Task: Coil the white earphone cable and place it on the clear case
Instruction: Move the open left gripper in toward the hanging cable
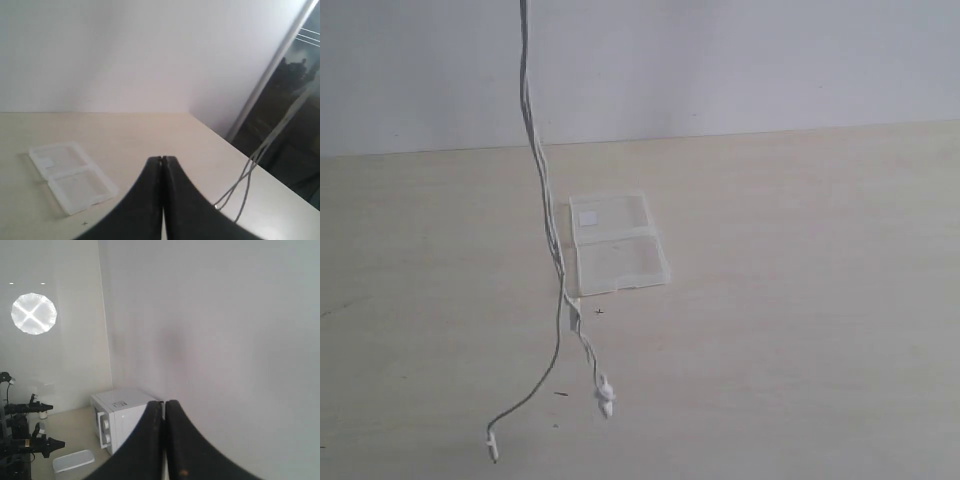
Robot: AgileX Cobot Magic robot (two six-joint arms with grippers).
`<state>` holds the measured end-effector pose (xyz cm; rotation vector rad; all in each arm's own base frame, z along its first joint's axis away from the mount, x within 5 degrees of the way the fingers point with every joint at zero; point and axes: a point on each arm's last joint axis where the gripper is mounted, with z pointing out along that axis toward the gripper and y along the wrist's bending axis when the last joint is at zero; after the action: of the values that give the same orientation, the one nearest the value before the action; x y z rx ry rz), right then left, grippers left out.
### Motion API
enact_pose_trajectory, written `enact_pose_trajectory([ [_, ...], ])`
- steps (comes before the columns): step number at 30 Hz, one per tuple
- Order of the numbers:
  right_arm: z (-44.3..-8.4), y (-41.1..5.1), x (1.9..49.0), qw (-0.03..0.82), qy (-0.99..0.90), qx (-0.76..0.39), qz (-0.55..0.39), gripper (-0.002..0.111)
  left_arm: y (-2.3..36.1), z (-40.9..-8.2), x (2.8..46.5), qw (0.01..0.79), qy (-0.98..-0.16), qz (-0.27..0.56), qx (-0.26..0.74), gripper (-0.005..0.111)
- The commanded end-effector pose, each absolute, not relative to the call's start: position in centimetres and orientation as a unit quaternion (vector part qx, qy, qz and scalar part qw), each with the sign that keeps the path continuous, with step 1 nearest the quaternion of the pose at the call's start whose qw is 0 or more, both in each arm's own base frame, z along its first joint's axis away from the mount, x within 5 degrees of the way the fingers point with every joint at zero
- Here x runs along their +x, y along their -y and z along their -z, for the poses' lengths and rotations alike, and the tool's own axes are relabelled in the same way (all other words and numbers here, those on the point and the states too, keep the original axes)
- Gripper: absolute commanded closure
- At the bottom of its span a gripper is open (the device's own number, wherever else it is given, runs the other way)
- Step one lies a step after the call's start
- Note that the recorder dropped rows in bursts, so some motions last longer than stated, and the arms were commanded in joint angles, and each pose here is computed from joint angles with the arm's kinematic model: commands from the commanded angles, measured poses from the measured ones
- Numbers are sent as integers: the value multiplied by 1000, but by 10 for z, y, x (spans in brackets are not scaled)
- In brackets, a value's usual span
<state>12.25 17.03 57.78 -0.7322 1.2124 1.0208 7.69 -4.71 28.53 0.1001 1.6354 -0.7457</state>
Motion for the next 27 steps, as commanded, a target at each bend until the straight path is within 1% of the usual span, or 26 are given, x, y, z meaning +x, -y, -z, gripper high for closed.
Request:
enact_pose_trajectory([
  [1, -581, -168, 118, 643, -526, -327, -451, 108, 50, -290, 90, 623, -695, 351, 65, 107],
  [3, -580, -168, 118, 641, -527, -329, -451, 108, 53, -290, 94, 620, -693, 358, 86, 107],
  [9, -581, -168, 118, 638, -526, -325, -459, 108, 64, -284, 100, 597, -676, 383, 200, 107],
  [13, -581, -168, 117, 638, -525, -325, -460, 108, 68, -282, 104, 596, -659, 388, 245, 107],
  [17, -581, -168, 117, 636, -525, -323, -465, 108, 69, -282, 107, 593, -651, 393, 266, 107],
  [27, -581, -168, 117, 638, -522, -326, -463, 108, 69, -291, 114, 594, -645, 396, 272, 107],
])
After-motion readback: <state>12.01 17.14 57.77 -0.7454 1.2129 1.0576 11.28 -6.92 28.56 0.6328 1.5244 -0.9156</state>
